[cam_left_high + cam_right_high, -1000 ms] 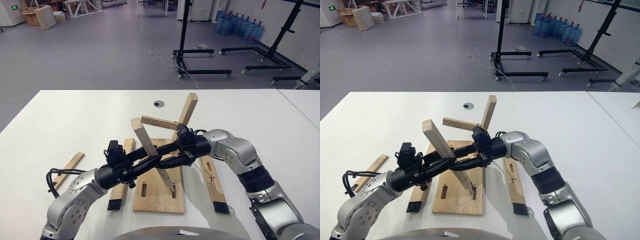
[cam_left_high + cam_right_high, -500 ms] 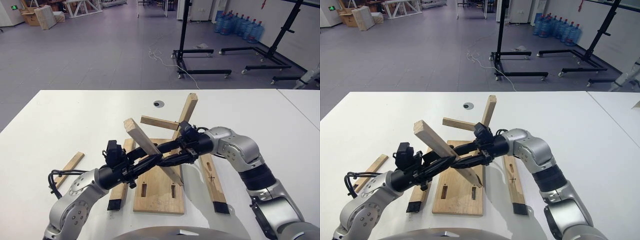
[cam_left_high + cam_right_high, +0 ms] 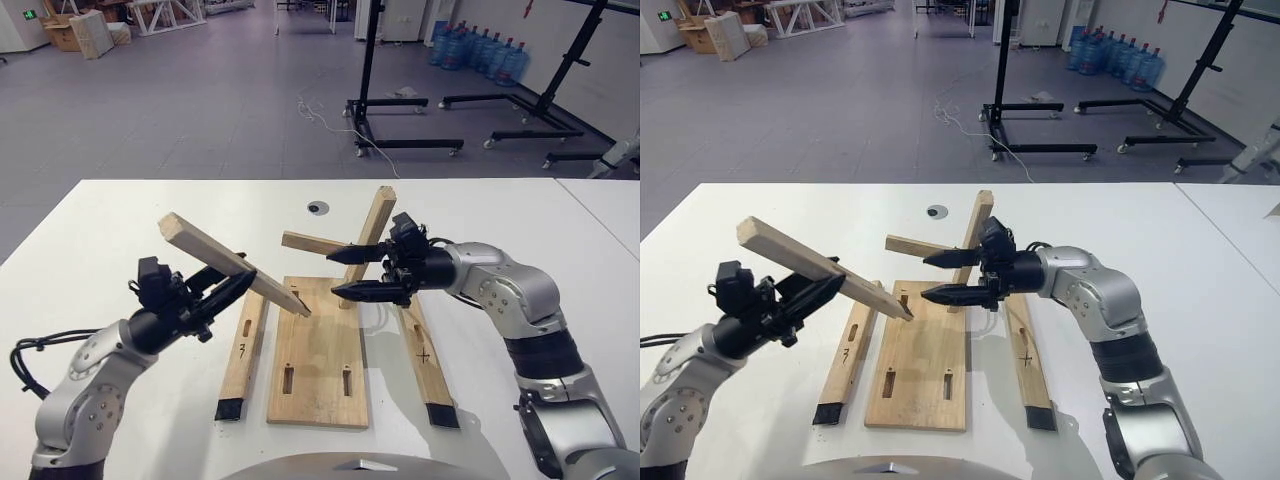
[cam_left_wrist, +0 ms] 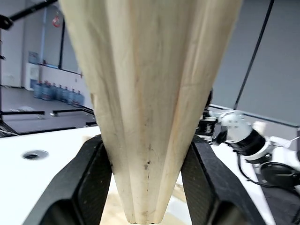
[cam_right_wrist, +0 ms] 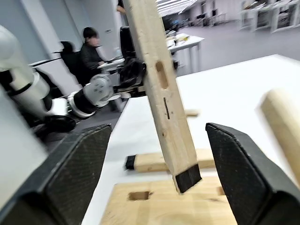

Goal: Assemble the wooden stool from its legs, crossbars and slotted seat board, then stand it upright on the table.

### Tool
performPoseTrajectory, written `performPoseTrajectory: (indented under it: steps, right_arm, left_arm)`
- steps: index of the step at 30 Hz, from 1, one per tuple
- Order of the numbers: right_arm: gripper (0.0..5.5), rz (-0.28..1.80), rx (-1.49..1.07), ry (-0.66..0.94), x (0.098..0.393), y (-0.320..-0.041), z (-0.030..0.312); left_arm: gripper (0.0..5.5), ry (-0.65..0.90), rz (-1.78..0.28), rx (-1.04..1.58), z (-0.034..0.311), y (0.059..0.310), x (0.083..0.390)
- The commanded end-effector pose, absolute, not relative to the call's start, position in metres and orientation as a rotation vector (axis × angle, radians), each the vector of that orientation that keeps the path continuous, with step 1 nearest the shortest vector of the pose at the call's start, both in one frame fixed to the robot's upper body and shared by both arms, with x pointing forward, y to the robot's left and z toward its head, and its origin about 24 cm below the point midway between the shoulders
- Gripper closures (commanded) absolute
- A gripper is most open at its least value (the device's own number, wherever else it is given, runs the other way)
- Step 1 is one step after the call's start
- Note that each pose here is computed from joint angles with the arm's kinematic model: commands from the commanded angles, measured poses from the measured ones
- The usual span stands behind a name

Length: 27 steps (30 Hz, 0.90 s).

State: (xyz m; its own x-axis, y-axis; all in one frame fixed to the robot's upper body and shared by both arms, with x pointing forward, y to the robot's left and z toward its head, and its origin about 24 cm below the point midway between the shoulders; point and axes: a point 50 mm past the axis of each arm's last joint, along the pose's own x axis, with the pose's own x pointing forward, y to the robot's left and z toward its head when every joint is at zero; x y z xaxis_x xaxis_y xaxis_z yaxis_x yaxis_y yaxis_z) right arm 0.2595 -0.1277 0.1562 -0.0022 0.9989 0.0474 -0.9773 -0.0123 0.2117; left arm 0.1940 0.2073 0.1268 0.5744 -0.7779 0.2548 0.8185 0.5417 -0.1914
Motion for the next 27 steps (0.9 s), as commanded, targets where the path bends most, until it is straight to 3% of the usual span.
performPoseTrajectory:
  steps: [1, 7, 14, 17, 22, 27]
  right_arm:
    - [1.8, 1.537, 0.25, -0.074, 0.256, -0.126, 0.193]
    - [1.8, 1.439, 0.295, -0.255, 0.257, -0.138, 0.222]
    - [1.8, 1.203, 0.22, -0.368, 0.298, -0.156, 0.247]
    - [1.8, 1.141, 0.153, -0.344, 0.309, -0.157, 0.248]
    - [1.8, 1.261, 0.015, -0.213, 0.301, -0.16, 0.227]
    - [1.8, 1.24, -0.003, -0.173, 0.308, -0.166, 0.218]
  left_arm:
    - [3.49, -0.135, -0.894, -0.24, 0.133, 0.229, 0.209]
    - [3.49, -0.219, -0.812, -0.088, 0.144, 0.236, 0.252]
    - [3.49, -0.202, -1.016, -0.11, 0.143, 0.235, 0.265]
    - [3.49, -0.161, -1.084, -0.074, 0.141, 0.24, 0.266]
    - [3.49, -0.127, -1.093, -0.057, 0.133, 0.245, 0.268]
    - [3.49, -0.14, -1.115, -0.075, 0.123, 0.235, 0.271]
